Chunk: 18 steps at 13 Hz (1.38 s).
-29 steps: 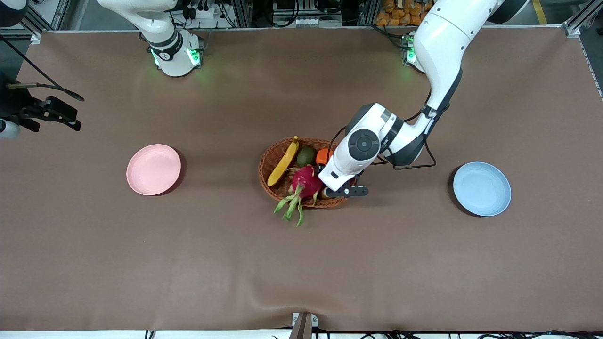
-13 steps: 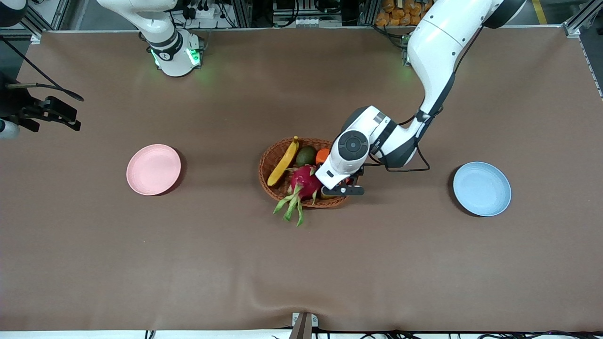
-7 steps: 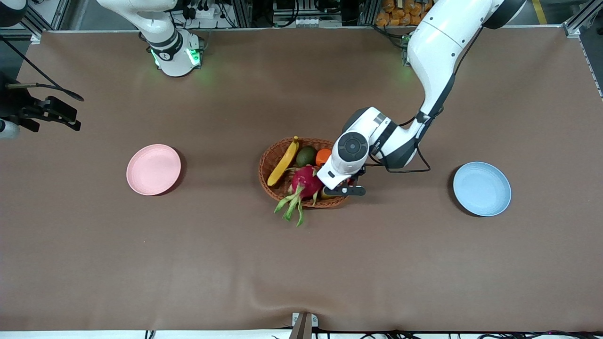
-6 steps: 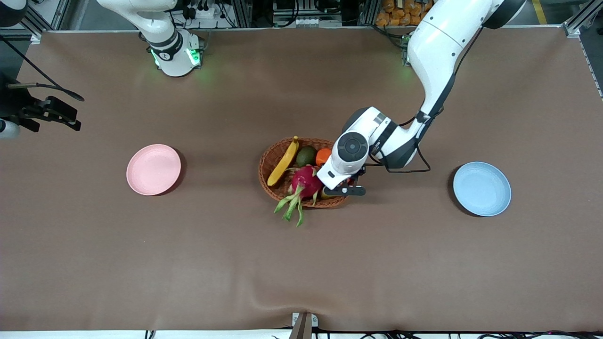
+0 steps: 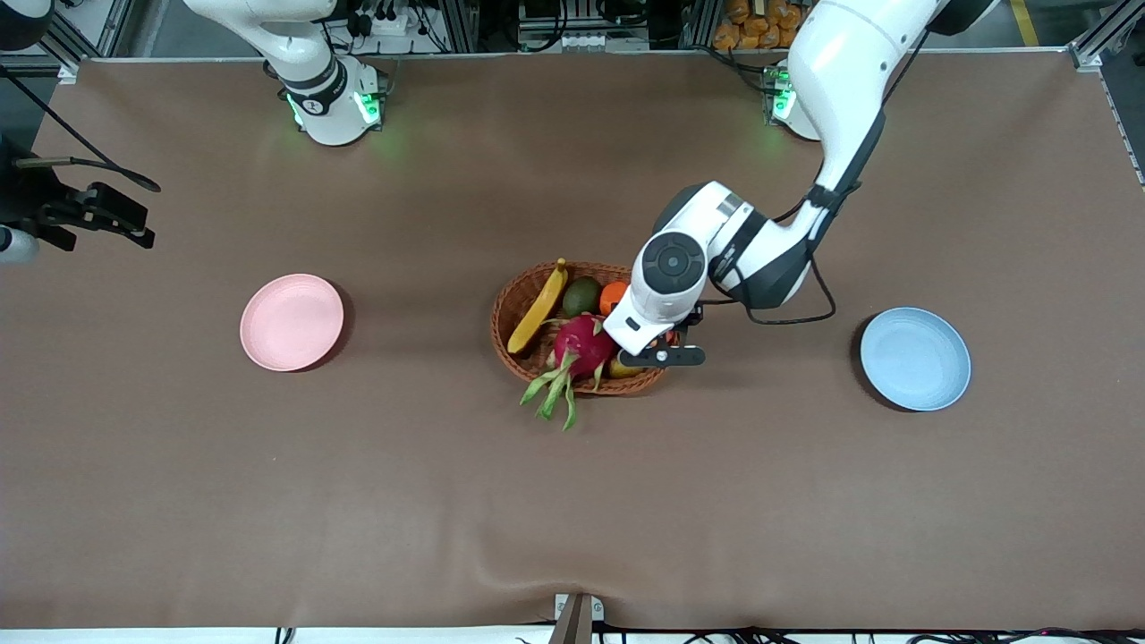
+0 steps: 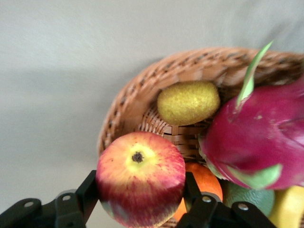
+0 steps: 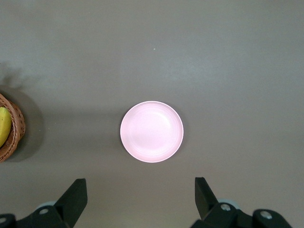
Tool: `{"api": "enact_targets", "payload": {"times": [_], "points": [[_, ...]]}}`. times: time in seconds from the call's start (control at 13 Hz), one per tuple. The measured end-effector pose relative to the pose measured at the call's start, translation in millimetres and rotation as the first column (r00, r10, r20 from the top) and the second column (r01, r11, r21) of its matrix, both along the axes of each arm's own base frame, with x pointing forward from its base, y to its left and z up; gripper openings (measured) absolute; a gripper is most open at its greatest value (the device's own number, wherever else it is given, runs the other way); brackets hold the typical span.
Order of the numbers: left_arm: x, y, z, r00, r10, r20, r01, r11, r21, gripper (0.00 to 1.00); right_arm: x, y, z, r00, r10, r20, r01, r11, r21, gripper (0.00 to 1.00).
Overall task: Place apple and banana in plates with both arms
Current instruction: 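Carry the apple to the blue plate while the right gripper reaches out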
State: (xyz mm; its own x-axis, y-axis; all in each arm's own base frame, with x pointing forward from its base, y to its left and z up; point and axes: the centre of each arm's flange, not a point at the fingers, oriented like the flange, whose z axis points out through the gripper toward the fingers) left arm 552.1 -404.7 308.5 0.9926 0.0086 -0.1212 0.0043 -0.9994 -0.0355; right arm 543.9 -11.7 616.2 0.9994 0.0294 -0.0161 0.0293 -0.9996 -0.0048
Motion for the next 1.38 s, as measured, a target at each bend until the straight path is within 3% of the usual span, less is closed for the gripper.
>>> {"api": "enact_targets", "payload": {"times": [0.46,0.77,1.08,1.38], "points": [[67,116,67,0.996,0.015,0.088,-0.012,0.999,-0.034,0.74,-4,60,-8,0.993,0.111,-0.049,-0.111,0.994,0.002,1.0],[106,265,76,0.995,-0.098,0.035,0.099,0.995,-0.025,0.74,3,89,-29,0.983,0.16,-0.086,-0.16,0.987,0.01,1.0],[113,358,69,0.992,-0.128,-0.011,0.127,0.991,-0.04,0.74,11,147,-65,0.984,0.102,-0.144,-0.093,0.993,0.071,1.0],[108,397,57,0.989,-0.137,-0.047,0.135,0.99,-0.037,0.74,1,257,-125,0.982,0.021,-0.186,-0.017,1.0,0.021,1.0]]}}
